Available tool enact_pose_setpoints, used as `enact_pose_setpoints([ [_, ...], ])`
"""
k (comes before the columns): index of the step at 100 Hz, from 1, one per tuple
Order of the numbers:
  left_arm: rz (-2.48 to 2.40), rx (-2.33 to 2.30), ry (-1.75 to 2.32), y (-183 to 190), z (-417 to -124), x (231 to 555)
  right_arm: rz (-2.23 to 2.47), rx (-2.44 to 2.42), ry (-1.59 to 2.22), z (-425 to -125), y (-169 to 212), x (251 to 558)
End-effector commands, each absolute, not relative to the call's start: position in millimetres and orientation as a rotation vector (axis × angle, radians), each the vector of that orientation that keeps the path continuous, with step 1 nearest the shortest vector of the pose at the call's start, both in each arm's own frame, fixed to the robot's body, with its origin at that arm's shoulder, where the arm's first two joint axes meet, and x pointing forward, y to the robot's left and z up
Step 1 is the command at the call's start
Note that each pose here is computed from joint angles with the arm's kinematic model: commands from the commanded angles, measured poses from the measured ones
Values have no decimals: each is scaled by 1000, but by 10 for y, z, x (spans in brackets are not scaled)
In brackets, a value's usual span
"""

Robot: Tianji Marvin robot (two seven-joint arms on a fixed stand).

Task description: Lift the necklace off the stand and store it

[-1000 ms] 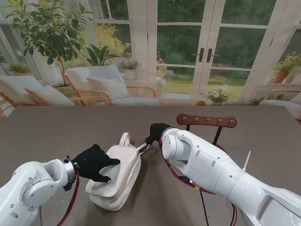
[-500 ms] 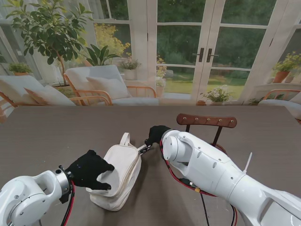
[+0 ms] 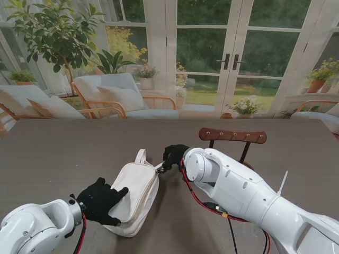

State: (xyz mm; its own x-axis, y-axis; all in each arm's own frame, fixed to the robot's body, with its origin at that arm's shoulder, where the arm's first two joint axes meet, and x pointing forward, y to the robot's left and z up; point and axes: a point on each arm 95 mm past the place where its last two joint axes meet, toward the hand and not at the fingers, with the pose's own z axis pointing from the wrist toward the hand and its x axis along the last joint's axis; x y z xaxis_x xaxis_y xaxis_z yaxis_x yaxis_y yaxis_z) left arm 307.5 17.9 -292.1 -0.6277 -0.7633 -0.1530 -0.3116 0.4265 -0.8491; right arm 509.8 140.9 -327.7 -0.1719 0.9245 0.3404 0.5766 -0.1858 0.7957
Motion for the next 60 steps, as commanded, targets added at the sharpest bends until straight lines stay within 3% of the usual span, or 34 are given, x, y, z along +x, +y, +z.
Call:
enact_pose_setpoints([
  [1,-1068,-893,2192,202,-3000,3029,1310,1741,1749,-3336,1451,5040],
  [60,-974,-825,2191,406,-3101,3057,1434,1775,1727,-3675,1409,4816],
])
